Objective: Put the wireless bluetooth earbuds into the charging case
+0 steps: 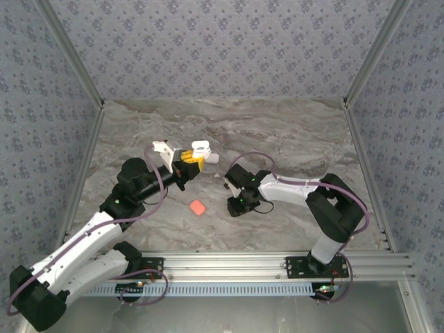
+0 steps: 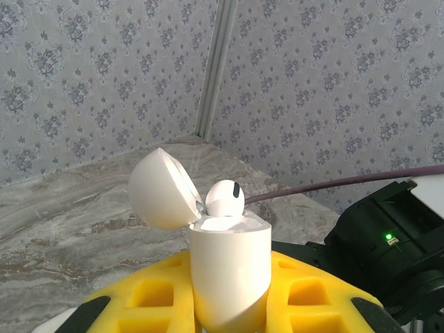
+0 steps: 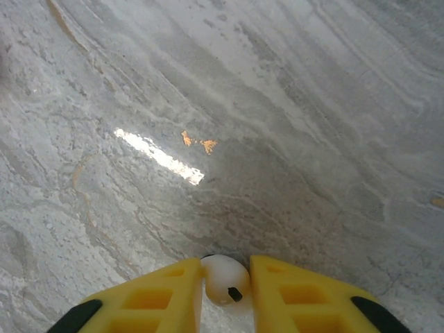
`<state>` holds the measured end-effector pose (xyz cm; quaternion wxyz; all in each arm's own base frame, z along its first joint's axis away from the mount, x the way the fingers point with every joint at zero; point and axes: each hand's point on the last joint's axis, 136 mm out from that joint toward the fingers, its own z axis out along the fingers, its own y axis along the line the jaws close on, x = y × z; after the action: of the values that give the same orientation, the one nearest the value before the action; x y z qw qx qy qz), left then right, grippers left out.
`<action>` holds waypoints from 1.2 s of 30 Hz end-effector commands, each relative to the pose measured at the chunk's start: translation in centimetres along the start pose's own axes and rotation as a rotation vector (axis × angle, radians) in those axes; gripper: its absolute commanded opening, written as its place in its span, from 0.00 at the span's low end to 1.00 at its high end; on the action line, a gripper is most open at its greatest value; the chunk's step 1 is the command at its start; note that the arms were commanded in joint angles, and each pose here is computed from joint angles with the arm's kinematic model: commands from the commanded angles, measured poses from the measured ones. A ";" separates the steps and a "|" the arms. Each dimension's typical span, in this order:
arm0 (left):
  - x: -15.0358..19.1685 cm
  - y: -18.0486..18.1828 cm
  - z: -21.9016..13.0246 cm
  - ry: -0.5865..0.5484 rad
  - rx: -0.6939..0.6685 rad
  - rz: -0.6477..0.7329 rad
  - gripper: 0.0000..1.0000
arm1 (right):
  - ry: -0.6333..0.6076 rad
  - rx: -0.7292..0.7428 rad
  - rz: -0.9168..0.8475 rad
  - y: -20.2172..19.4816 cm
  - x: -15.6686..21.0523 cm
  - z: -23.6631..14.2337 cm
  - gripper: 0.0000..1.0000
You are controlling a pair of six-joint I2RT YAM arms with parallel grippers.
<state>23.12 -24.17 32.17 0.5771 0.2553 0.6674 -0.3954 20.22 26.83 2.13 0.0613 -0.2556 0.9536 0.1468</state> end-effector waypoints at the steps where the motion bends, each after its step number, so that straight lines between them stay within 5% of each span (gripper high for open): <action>1: -0.9 -0.6 0.0 -0.031 0.024 0.006 0.00 | 0.024 0.020 0.001 -0.5 1.2 -0.5 0.24; 9: -1.2 -0.9 0.4 -0.033 0.046 0.000 0.00 | -0.265 -0.026 0.033 -0.1 -2.9 -7.8 0.23; 22: -2.6 -3.5 2.1 -0.050 0.222 -0.008 0.00 | -1.026 -0.111 -0.078 2.3 -9.6 -32.6 0.23; 27: -3.0 -4.6 2.4 -0.038 0.286 0.008 0.00 | -1.123 -0.165 -0.199 5.5 -10.8 -37.0 0.23; 36: -2.9 -5.6 2.8 -0.020 0.327 0.010 0.00 | -1.091 -0.197 -0.312 8.9 -12.5 -35.9 0.23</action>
<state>21.60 -28.93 33.75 0.5203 0.3295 0.6204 -0.4856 25.36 28.16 39.42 0.5295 -0.2633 0.7360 0.3297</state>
